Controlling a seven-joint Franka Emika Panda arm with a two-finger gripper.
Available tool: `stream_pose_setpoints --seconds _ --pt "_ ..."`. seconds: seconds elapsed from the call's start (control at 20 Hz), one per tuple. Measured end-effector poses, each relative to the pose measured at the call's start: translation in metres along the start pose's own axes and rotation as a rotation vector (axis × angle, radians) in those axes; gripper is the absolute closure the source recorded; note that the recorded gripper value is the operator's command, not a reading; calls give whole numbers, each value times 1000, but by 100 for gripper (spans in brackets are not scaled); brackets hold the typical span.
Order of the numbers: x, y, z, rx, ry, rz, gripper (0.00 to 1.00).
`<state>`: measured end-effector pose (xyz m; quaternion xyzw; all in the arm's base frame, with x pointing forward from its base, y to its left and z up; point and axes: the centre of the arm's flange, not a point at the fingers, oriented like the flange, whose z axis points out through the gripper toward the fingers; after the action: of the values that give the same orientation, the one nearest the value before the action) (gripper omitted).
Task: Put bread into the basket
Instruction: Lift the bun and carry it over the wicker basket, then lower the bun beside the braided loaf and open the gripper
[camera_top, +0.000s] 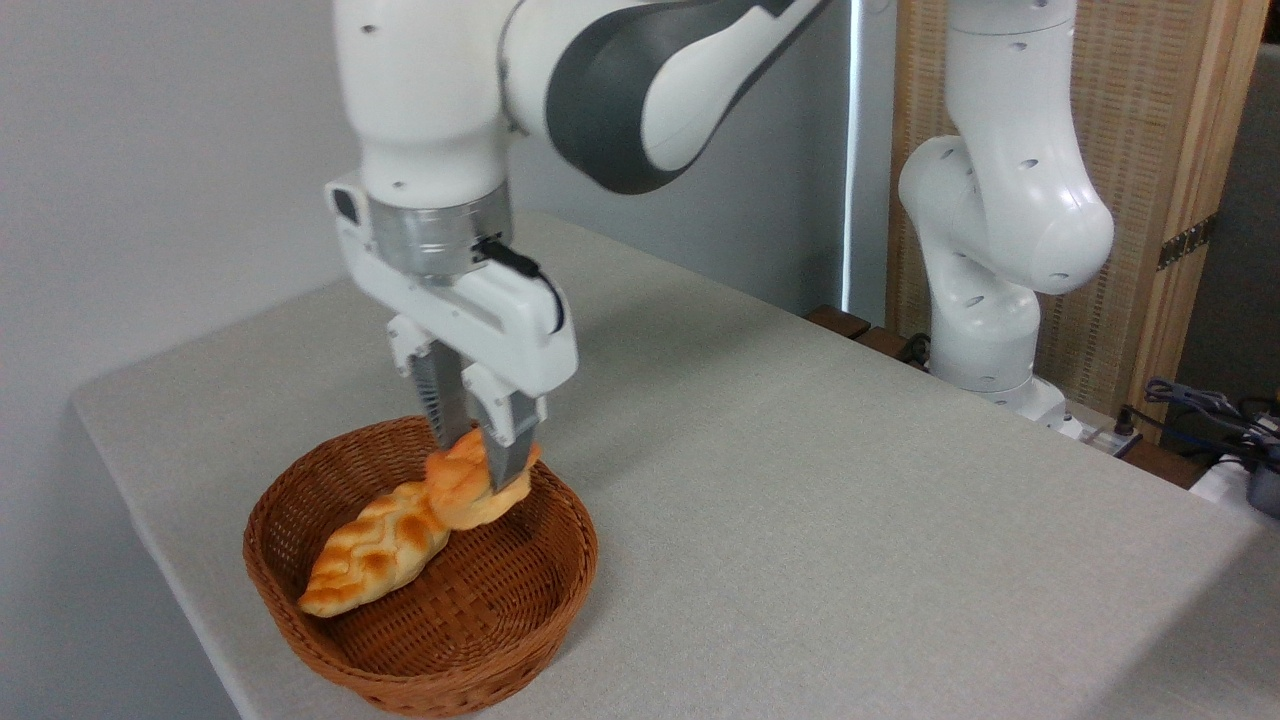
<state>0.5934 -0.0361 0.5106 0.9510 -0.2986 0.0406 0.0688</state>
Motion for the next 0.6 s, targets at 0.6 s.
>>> stream_pose_setpoints --seconds 0.6 --pt "29 -24 58 5 -85 -73 33"
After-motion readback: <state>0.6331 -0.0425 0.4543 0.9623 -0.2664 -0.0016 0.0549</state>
